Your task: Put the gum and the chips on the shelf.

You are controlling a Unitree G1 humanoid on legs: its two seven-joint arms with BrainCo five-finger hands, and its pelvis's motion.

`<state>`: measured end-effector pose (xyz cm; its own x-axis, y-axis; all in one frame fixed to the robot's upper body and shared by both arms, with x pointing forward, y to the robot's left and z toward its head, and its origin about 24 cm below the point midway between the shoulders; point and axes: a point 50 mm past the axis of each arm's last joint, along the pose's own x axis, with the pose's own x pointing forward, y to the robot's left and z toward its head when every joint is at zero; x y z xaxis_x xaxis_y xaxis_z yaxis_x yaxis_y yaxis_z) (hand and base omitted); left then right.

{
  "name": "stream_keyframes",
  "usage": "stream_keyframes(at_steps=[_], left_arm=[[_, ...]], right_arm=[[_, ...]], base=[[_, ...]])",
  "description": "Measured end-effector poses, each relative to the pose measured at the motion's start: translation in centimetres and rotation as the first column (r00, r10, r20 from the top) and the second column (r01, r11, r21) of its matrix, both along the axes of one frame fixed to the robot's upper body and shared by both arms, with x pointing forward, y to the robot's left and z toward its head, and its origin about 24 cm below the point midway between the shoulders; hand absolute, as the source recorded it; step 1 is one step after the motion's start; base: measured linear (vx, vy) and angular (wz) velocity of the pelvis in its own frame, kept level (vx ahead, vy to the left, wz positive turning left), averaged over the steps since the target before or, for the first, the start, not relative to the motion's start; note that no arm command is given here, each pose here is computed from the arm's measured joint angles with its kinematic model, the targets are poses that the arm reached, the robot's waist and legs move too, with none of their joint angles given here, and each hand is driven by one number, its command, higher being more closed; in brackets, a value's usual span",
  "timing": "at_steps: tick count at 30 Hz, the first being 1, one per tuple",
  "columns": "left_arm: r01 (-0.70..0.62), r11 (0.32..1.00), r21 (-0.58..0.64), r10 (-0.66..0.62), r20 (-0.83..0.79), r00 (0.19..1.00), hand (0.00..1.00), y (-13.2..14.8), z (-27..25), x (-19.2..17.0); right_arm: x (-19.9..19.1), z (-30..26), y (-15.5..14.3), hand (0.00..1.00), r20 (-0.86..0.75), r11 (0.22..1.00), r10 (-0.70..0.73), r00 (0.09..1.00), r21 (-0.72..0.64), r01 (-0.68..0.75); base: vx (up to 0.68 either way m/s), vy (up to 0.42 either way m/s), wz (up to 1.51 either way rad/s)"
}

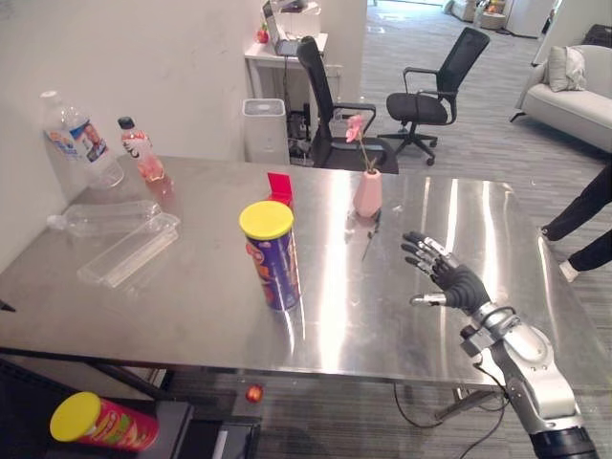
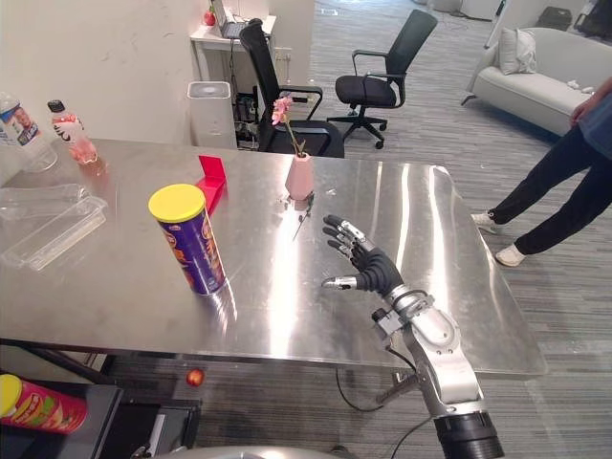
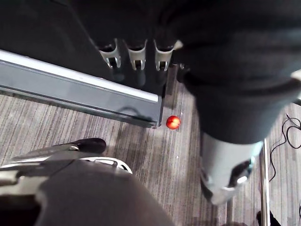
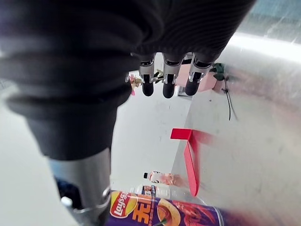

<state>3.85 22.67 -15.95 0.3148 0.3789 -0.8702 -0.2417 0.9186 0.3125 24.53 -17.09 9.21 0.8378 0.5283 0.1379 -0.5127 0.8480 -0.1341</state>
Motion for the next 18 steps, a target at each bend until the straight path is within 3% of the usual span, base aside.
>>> stream_keyframes(at_steps=[12,18], left_arm=[[0.01,1.0,0.009,-0.01,0.006,1.0,0.0,0.3,0.1,0.2],[0.01,1.0,0.008,-0.01,0.005,1.0,0.0,0.3,0.1,0.2]], right_arm=[[-0.1,-0.5,3.6,0.0,-0.027,0.989,0.139,0.99,-0.046,-0.14],[0.0,-0.6,3.5,0.0,-0.033,0.99,0.133,0.991,-0.046,-0.134]], base=[[0.0,-0.006,0.05],[0.0,0.0,0.02]])
